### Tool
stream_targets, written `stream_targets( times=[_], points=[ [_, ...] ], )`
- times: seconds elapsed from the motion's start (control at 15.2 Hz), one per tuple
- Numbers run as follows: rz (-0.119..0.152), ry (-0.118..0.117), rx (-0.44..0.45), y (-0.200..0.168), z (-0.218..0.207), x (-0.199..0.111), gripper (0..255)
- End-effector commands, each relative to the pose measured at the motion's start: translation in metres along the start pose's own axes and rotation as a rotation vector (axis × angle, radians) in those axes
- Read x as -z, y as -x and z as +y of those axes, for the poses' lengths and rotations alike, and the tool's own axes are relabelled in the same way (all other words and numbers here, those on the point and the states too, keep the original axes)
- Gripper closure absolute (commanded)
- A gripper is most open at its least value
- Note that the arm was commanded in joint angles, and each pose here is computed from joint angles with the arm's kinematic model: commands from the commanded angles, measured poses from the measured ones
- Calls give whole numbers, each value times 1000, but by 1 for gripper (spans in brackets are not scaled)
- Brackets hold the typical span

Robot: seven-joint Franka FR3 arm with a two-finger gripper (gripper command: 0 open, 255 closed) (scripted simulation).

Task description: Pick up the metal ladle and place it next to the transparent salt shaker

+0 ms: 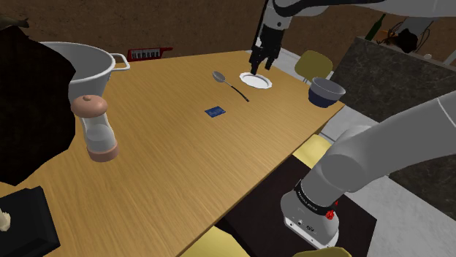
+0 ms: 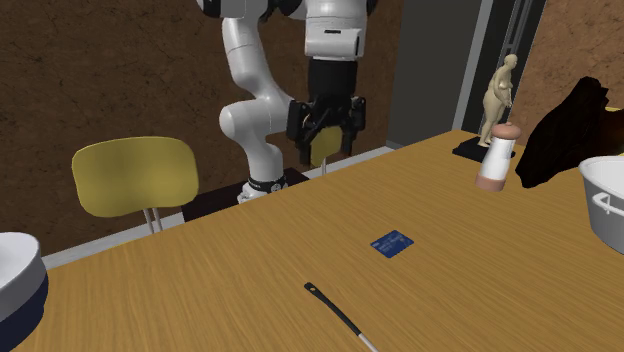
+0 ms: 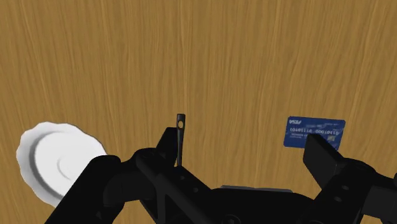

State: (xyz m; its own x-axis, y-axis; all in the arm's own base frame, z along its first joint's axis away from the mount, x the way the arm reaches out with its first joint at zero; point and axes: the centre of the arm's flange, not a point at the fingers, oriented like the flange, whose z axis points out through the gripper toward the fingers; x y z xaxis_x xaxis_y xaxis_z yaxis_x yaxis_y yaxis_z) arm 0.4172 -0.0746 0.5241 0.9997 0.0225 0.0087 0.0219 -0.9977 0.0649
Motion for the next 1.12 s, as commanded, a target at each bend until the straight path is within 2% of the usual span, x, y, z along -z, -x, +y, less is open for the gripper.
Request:
stream_targets(
  times=[0.0,1.06],
  points=[
    [3,4,-1,-20,4,-14,0],
    [15,36,-10,-177,61,-140,0]
  ],
)
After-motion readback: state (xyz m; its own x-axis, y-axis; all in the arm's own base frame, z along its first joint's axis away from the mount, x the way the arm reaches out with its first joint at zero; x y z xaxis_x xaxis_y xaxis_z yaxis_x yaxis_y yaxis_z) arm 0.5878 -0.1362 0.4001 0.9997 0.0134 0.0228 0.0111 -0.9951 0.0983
